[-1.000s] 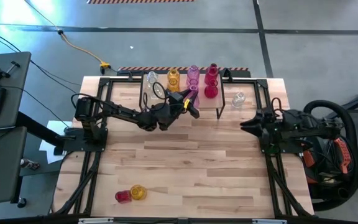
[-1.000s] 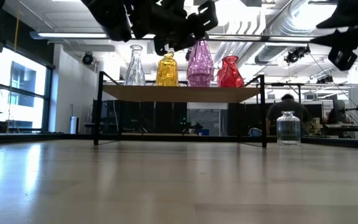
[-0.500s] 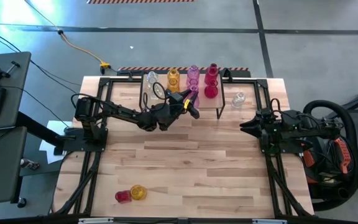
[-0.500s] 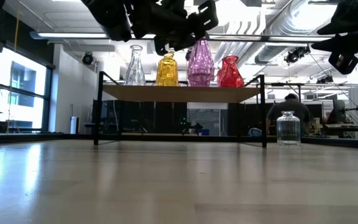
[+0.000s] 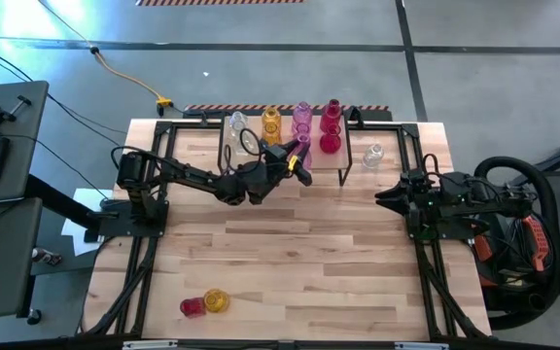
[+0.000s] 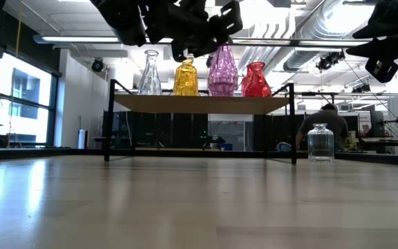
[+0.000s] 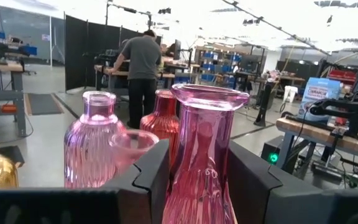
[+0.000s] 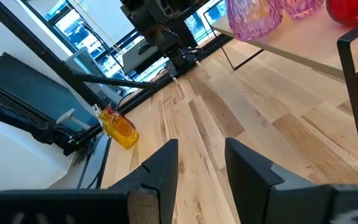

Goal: Sort vases onto shelf
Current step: Put the violet vase aligned with the other violet vases on the shelf

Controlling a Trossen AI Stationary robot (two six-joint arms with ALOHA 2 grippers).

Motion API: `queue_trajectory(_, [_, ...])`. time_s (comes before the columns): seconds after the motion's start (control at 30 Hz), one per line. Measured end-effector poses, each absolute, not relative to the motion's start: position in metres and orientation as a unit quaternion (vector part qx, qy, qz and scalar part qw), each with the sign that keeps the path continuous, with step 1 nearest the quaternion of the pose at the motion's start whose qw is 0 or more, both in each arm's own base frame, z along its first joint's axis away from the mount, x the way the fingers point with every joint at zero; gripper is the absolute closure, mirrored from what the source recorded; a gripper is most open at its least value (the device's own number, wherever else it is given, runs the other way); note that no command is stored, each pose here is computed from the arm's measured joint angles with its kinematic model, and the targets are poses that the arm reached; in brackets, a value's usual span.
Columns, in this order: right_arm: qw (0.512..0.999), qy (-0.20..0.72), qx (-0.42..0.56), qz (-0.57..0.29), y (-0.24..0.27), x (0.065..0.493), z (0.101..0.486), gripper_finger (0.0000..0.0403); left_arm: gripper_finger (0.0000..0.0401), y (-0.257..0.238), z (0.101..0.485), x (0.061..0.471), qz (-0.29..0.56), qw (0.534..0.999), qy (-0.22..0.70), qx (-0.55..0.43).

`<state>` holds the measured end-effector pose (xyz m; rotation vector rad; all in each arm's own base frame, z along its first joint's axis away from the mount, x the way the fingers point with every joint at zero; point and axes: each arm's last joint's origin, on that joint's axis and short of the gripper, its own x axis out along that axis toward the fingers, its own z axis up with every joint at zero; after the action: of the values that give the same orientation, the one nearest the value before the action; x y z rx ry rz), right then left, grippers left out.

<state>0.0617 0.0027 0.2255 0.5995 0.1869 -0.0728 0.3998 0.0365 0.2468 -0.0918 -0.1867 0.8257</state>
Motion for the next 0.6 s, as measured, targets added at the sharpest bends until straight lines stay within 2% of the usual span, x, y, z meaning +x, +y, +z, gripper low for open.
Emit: queue_trajectory(0.6, [0.950,0.092,0.295,-0.036,0.0027,0.0618,0.2254,0.0289,0.0281,0.0382,0.2433,0.4005,0.395,0.915,-0.073,-0.041])
